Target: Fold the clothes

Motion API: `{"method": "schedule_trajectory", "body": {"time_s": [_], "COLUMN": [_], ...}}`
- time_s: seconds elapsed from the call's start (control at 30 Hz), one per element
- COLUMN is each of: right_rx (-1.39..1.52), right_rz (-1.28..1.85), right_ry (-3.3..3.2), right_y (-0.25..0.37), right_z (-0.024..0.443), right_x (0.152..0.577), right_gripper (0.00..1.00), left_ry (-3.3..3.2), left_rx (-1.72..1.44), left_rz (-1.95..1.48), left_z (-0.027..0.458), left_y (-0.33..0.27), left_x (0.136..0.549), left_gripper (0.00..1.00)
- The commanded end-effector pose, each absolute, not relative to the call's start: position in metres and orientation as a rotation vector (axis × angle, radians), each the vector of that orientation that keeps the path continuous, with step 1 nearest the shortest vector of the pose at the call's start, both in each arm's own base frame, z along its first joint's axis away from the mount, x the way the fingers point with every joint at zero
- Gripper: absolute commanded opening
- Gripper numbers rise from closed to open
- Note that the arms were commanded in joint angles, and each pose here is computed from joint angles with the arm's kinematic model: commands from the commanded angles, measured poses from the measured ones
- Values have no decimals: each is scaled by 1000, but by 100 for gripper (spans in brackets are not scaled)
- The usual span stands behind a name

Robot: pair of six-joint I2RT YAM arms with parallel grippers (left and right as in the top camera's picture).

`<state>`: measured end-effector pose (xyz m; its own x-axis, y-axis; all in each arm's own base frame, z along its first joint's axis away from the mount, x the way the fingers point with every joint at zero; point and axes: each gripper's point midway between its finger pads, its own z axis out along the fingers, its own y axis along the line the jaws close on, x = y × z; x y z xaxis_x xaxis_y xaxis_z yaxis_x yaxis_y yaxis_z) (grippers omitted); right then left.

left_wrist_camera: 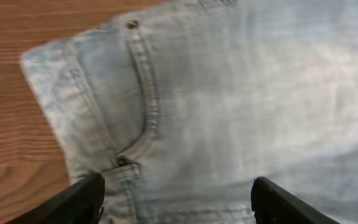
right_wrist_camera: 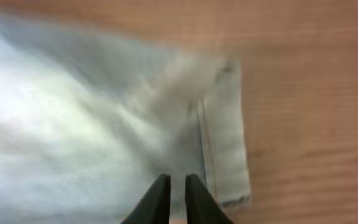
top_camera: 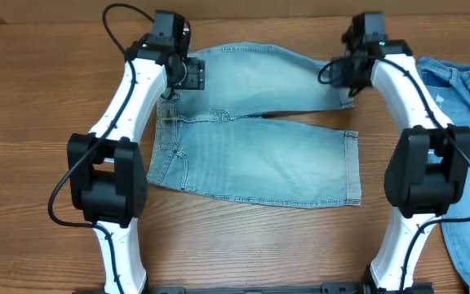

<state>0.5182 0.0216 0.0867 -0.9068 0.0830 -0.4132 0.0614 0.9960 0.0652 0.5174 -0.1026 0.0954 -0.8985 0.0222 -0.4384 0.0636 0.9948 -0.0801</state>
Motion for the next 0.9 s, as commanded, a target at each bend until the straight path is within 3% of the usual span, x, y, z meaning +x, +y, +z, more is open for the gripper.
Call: {"method": "schedule_trajectory", "body": {"time_s": [0.0,0.17,0.37,0.63,0.7,0.8,0.87], "right_rx": [92,53,41,19,-15,-83,-75], "right_rz": [67,281,290,257,338,495,508], "right_ry": [2678,2774,2706,2451,2424,2378,2429], "right_y": [22,49,51,49,61,82,82], "right_z": [105,93,56,66,77,130,133], "right_x": [520,496,515,576,579,567,552], "right_gripper": [12,6,5,5,4,4,4], "left_ry": [2683,2729,2750,2737,2739,2748,2749], "left_rx": [85,79,74,53,53,52,52], "left_rz": [-172,-164,-161,-64,-59,-58,-58], "left_z": [112,107,105,106,105,105,105], "left_y": [-116,-114,-113,-101,-100,-100,-100], "left_x": [510,500,496,499,499,497,497], "left_gripper": [79,80,80,82,81,82,82]}}
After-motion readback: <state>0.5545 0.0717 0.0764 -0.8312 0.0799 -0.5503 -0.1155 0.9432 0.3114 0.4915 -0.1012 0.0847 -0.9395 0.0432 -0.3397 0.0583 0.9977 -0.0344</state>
